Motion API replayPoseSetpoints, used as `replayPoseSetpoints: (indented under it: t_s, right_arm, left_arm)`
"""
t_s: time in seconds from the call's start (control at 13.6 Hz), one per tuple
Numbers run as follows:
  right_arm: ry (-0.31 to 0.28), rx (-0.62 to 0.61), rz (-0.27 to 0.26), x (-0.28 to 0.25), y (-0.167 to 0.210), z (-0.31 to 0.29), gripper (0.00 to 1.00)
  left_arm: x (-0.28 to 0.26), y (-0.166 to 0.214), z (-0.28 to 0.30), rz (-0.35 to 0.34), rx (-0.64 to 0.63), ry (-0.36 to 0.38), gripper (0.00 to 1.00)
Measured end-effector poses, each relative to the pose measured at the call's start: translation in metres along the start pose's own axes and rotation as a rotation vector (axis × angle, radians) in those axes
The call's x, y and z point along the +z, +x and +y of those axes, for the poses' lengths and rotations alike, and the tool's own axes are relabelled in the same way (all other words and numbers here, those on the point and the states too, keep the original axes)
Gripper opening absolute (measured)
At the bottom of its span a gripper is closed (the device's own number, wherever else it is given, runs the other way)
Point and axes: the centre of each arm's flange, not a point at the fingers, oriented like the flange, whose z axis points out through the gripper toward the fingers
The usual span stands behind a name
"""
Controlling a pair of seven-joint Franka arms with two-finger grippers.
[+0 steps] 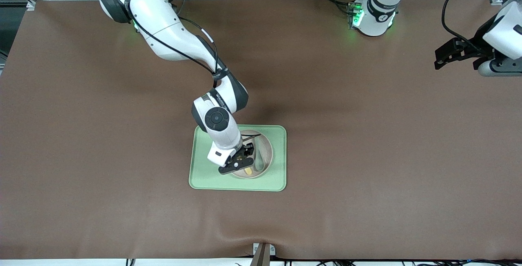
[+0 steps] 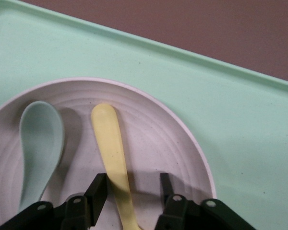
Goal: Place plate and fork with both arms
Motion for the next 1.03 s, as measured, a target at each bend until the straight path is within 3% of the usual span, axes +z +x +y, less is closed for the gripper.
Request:
replayPoseSetpoints:
  t_s: [0.07, 0.15, 0.29, 0.66, 1.03]
  right_arm:
    - [0.001, -0.002, 0.002, -0.001, 0.0, -0.002, 0.4]
    - [0.001, -0.003, 0.002, -0.001, 0.0, -0.002, 0.4]
    - [0.002, -0.003, 0.005, -0.002, 0.0, -0.003, 0.19]
    - [-0.003, 0.025, 0.012, -0.007, 0.004, 0.001, 0.17]
    - [0.028, 0.108, -0.028, -0.037, 0.02, 0.014, 0.17]
  left_arm:
    - [0.0, 0.0, 0.001, 0.001, 0.0, 0.0, 1.0]
    - [-0.001, 0.0, 0.001, 0.001, 0.0, 0.0, 1.0]
    - [0.002, 0.002, 0.001, -0.003, 0.001, 0.0, 1.0]
    - [0.006, 0.006, 0.001, -0.01, 0.001, 0.0, 1.0]
    - [0.0, 0.006, 0.001, 0.005, 0.001, -0.001, 1.0]
